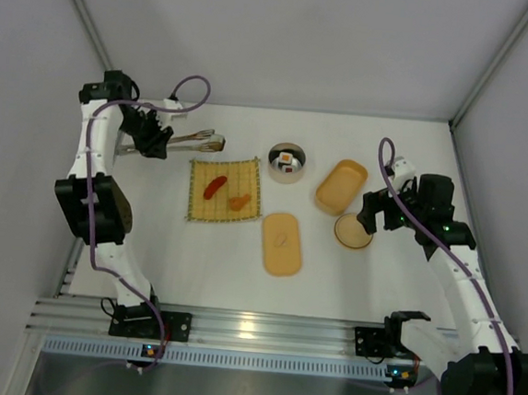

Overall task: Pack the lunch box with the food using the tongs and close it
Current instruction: Pick up the fake food from the plate, then place the fake food in the packing box.

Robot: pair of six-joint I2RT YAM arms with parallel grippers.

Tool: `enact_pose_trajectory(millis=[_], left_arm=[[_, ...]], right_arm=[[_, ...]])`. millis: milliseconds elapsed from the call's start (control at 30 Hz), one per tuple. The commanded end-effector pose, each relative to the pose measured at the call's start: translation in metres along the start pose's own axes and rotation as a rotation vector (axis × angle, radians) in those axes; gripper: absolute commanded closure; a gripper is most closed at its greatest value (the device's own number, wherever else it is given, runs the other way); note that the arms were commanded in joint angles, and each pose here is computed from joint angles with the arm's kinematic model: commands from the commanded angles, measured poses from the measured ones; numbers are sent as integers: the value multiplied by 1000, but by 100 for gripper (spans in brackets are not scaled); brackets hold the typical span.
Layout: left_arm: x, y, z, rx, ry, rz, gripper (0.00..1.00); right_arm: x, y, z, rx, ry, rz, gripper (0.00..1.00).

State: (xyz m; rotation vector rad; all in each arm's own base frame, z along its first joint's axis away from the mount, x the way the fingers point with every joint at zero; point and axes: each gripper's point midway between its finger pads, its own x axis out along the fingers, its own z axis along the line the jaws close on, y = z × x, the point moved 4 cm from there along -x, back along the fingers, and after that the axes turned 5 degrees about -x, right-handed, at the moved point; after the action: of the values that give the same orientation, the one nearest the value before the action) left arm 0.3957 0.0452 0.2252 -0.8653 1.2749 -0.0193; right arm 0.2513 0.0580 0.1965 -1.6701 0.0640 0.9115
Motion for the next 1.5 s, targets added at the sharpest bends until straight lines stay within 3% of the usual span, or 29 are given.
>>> enact_pose_trajectory(millis=[0,367,600,800,1067,1467], left_arm=[[2,-51,-39,-39,66,-91,91],[90,-136,-81,-154,86,-147,91],[126,-159,-86,-194,55,-135,87],[153,-156,-86,-198,38,-84,83],[156,-158,-88,-198,46,-80,55],[112,-161,-109,-214,51,-126,45]], right_arm=[[-8,-25,-5,-8,12,-94,1],[-7,-24,-8,7,24,-92,0],[-7,-22,-7,11,17,-95,1],[-8,-23,-7,15,19,-103,1],[-8,-24,-7,17,14,-103,1],[-8,-26,-7,20,9,-106,1]])
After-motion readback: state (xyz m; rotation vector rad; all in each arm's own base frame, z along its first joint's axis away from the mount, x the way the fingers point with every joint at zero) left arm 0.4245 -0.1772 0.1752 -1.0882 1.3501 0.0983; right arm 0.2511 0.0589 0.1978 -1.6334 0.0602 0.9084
